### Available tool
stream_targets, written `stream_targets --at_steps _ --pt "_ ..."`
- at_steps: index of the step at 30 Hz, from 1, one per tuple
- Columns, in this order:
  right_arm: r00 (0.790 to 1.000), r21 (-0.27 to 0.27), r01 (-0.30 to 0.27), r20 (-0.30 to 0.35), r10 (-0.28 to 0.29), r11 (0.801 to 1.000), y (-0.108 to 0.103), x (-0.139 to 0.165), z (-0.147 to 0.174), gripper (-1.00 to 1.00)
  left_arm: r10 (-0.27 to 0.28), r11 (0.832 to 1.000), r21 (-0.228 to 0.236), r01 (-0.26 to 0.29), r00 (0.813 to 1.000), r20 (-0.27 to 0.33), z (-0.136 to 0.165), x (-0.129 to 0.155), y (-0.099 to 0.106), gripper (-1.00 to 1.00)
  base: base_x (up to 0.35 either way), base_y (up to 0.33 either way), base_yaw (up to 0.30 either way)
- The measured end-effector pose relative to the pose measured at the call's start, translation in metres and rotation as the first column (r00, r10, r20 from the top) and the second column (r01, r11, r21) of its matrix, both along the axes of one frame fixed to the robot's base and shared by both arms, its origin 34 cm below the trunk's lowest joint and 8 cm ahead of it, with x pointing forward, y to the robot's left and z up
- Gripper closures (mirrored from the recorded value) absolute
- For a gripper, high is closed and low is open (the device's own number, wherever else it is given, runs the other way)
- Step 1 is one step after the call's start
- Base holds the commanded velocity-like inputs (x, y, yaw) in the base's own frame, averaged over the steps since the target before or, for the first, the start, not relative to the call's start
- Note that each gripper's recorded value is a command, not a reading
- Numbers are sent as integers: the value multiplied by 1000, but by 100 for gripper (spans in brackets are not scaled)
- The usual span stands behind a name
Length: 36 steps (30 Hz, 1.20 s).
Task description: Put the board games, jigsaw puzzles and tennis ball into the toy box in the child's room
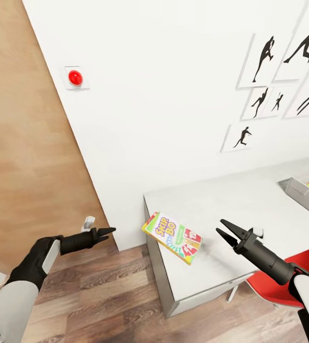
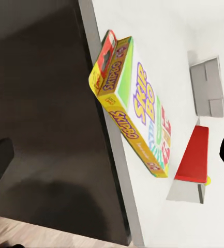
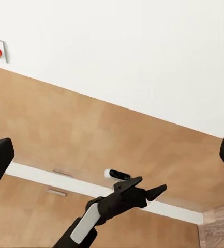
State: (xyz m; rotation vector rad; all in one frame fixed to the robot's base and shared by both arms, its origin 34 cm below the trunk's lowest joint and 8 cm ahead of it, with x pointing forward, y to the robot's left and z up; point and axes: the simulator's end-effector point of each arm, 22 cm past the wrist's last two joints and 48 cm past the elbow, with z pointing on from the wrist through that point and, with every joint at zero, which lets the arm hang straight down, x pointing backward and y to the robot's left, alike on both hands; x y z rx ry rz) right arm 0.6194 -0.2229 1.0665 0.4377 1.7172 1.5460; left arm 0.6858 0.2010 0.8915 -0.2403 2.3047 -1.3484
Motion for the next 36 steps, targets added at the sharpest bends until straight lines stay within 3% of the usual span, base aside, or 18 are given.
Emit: stream_targets --at_steps 20,24,36 --pt "1000 -14 4 -7 -4 1000 2 0 -4 -100 9 1000 14 -9 1000 -1 -5 4 -2 -100 0 -123 -6" --pt "1000 -49 3 -14 -3 999 3 0 -11 -100 9 1000 15 -9 1000 1 -4 4 1 -100 0 -21 0" --pt "1000 -47 -12 -15 12 999 9 -2 -11 -100 15 999 31 -16 1000 9 -1 7 14 -100 0 -2 0"
